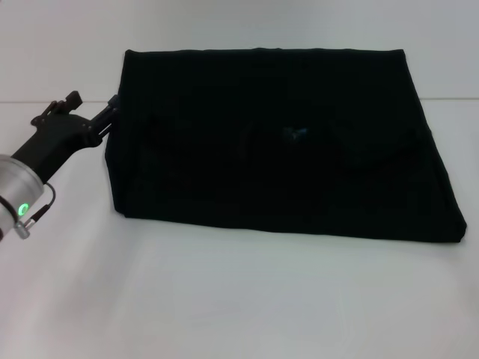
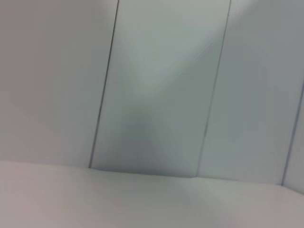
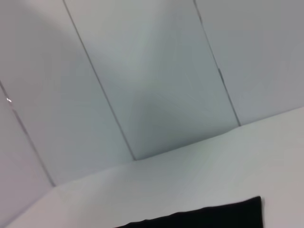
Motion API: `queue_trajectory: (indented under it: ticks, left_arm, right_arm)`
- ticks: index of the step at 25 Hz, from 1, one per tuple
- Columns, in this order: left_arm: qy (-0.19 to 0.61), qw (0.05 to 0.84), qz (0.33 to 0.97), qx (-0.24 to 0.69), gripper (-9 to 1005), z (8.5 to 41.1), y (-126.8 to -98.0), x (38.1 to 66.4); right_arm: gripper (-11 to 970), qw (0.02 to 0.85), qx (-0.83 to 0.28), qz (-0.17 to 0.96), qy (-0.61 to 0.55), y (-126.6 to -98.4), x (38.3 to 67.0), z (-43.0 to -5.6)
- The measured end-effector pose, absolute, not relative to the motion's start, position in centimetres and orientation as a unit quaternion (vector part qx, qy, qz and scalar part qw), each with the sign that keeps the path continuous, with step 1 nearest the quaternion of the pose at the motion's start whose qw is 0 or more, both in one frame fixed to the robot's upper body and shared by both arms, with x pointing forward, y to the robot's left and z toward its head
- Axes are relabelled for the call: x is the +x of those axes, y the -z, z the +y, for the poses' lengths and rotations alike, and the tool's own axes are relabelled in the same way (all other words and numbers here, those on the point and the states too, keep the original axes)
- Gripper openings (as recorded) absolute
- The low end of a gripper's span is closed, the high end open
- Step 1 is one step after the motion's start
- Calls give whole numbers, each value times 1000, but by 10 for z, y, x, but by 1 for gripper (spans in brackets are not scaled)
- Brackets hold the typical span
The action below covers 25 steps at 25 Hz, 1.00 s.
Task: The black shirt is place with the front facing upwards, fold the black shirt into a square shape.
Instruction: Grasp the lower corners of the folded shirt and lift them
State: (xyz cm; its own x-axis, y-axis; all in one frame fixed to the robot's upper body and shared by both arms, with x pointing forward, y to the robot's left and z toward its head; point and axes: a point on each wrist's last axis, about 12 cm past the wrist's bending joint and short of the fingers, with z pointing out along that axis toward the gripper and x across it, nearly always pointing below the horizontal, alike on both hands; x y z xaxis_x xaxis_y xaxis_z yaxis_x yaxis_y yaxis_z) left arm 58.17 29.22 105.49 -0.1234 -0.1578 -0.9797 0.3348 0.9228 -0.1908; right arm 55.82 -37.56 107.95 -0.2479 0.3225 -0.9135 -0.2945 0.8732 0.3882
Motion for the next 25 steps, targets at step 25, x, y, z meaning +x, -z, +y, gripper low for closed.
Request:
queue_trajectory:
  ticks: [25]
  left_arm:
    - [167,645,743,60,801,312,-1041,560]
  right_arm:
    - [945,385,-110,867,-296,-1056,526,-378]
